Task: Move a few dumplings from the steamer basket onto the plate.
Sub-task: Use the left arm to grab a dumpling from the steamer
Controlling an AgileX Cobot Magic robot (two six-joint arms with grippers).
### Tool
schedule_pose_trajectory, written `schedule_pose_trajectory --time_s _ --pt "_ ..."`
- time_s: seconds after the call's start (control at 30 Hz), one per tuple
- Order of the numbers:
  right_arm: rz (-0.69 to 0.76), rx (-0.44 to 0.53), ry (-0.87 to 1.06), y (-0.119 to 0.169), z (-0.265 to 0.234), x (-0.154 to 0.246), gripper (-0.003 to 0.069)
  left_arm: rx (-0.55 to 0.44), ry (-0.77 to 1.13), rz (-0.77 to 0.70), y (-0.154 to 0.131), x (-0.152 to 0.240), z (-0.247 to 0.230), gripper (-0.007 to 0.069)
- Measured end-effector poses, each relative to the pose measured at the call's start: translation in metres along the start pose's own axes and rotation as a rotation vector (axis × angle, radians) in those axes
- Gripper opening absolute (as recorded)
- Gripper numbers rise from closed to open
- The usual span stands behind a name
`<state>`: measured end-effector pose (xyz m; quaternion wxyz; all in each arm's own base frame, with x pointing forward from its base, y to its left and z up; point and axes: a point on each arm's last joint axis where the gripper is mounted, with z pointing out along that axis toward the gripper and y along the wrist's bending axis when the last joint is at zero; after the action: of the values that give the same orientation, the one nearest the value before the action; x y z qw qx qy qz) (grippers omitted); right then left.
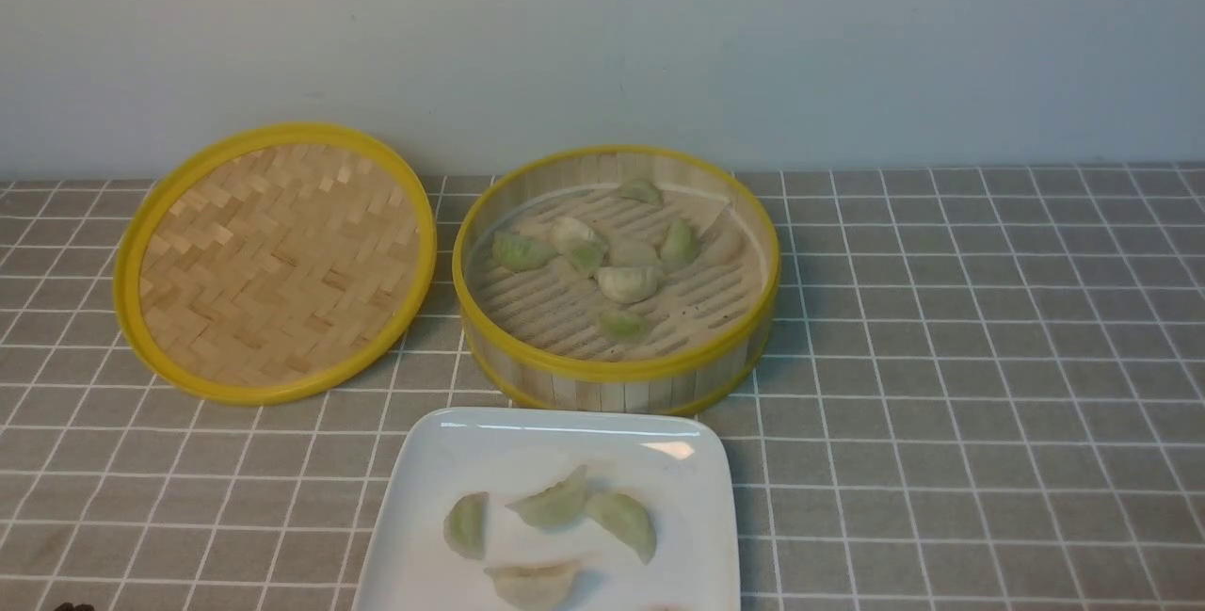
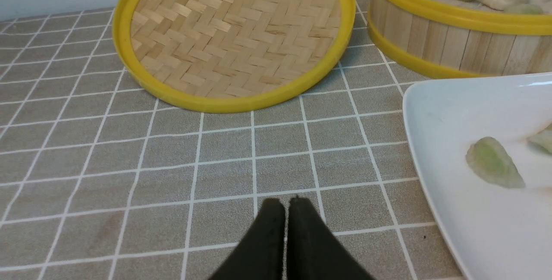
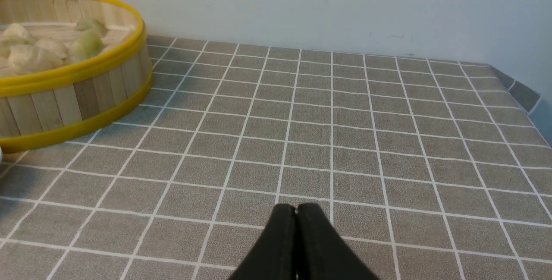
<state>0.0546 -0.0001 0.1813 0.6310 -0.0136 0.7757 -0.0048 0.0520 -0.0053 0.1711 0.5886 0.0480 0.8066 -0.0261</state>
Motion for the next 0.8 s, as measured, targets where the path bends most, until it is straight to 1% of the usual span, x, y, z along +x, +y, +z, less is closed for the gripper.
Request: schedule_pose_trajectory --time_s 0.67,0.8 --pt "0.0 0.0 0.0 0.0 0.0 0.0 -0.0015 0.0 0.0 0.0 0.0 0.0 0.0 -0.0005" --pt "0.0 0.0 0.0 0.0 0.0 0.0 -0.0015 -0.014 -0.002 0.051 0.0013 -0.0003 0.0 -0.0005"
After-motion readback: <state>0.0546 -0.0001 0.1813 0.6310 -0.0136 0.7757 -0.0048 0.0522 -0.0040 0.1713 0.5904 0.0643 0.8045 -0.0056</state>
